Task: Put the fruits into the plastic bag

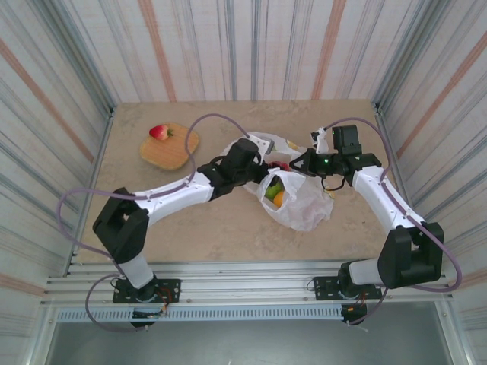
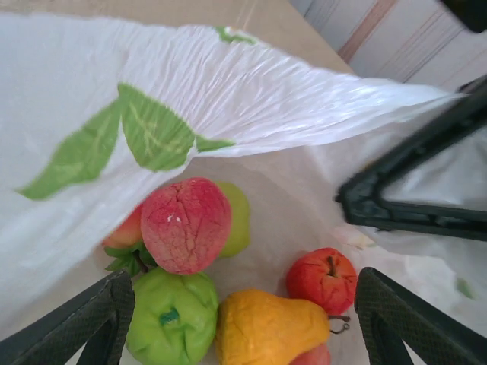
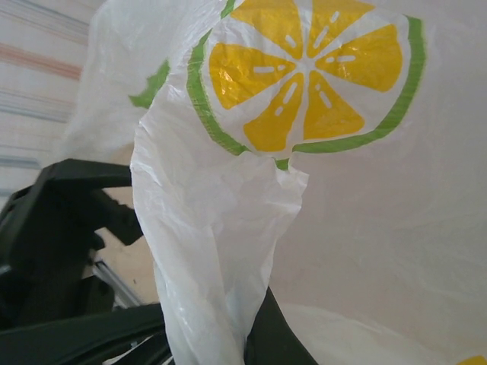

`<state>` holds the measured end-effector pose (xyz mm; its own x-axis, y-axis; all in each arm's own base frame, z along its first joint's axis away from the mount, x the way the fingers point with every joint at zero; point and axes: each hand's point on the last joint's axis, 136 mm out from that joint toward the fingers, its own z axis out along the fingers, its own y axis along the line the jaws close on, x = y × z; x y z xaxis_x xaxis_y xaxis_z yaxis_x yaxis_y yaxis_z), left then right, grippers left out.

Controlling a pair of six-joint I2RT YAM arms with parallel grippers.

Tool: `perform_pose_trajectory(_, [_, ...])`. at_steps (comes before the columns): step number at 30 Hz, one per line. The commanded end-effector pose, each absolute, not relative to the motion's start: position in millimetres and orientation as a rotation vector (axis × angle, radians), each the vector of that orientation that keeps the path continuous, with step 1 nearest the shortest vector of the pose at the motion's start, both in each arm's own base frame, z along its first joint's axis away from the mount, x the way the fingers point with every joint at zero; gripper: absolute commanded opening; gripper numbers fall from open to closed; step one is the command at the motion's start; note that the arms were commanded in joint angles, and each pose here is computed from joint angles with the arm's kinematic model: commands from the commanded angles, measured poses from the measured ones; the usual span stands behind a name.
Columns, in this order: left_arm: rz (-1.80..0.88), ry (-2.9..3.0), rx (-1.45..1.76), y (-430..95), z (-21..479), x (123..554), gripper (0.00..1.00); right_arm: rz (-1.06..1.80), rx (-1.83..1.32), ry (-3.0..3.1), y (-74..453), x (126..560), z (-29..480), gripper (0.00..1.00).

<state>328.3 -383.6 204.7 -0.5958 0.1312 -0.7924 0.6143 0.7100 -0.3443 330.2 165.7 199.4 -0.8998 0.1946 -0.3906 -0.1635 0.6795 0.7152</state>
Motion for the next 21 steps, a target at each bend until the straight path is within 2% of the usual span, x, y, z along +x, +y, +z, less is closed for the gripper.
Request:
perform_pose_trajectory(1, [-0.842,2.099,0.617,-374.9,223.4,314.1,0.79,1.091,0.02,2.445,161.5,330.4,202.5,0.0])
perform_pose_trajectory(14, [-1.145,1.936,0.7,-352.3,297.0,287.5,0.77,1.096,0.023,2.457,162.0,330.6,196.5,0.0])
perform_pose_trajectory(21, [-1.092,1.919,0.566,-305.8,316.7,304.8,0.77,1.096,0.022,2.458,162.2,331.2,195.5,0.0])
